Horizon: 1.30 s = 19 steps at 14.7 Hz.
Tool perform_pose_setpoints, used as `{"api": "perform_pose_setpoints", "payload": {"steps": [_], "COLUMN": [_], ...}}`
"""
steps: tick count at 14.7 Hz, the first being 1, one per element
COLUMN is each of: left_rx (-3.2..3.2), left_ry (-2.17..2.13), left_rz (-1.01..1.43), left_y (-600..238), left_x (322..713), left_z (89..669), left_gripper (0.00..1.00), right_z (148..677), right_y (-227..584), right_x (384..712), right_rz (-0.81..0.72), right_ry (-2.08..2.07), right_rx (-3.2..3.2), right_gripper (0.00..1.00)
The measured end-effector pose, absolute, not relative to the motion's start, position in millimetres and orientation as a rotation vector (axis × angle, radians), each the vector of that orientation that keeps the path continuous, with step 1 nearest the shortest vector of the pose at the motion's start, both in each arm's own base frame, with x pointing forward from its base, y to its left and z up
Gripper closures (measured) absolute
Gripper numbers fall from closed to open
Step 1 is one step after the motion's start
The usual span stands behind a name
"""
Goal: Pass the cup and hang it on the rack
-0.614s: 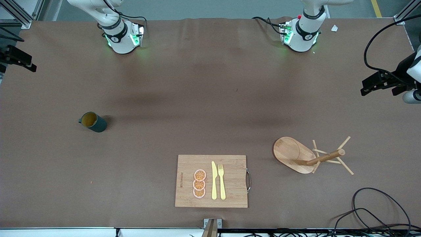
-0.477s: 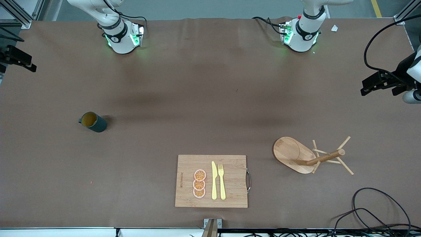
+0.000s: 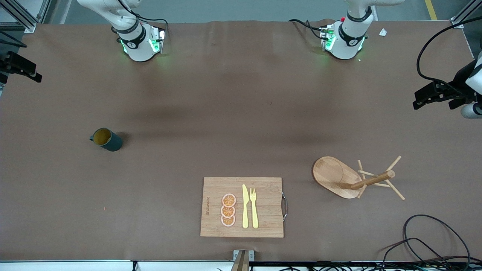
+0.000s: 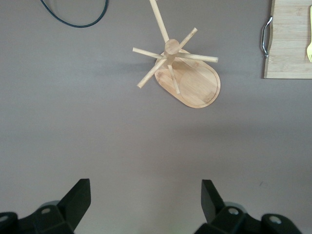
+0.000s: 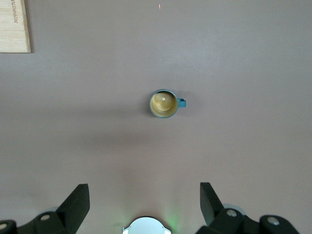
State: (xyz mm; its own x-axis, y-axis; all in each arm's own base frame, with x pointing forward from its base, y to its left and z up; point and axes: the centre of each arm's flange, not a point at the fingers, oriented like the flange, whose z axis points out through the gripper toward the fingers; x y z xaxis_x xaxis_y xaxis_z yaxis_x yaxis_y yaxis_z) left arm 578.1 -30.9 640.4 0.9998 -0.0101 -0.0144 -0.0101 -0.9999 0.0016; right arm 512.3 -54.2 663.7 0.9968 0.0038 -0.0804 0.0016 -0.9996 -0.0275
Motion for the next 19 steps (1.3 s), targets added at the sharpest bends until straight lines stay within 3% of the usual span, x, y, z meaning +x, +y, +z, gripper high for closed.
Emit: {"api": "perform_pose_setpoints", "payload": {"steps": [9,15,19], "left_rx": [3.140,3.140,3.140], "left_ry": [-0.016,-0.015,-0.014], "left_rz": [-0.023,-0.023,-0.023], "left_y": [-31,-31,-31], "left_x": [578,578,578], "left_z": [640,640,640], "left_gripper": [0.00,0.00,0.00], "right_z": [654,559,510], "right_y": [-55,-53,-44], "right_x": [518,580,598], "right_rz": [0.151,0.273,0.263], "right_ry": [-0.002,-0.030,-0.305], "right_rx": [-3.109,-3.103,-3.080], "right_gripper": [0.00,0.00,0.00]}}
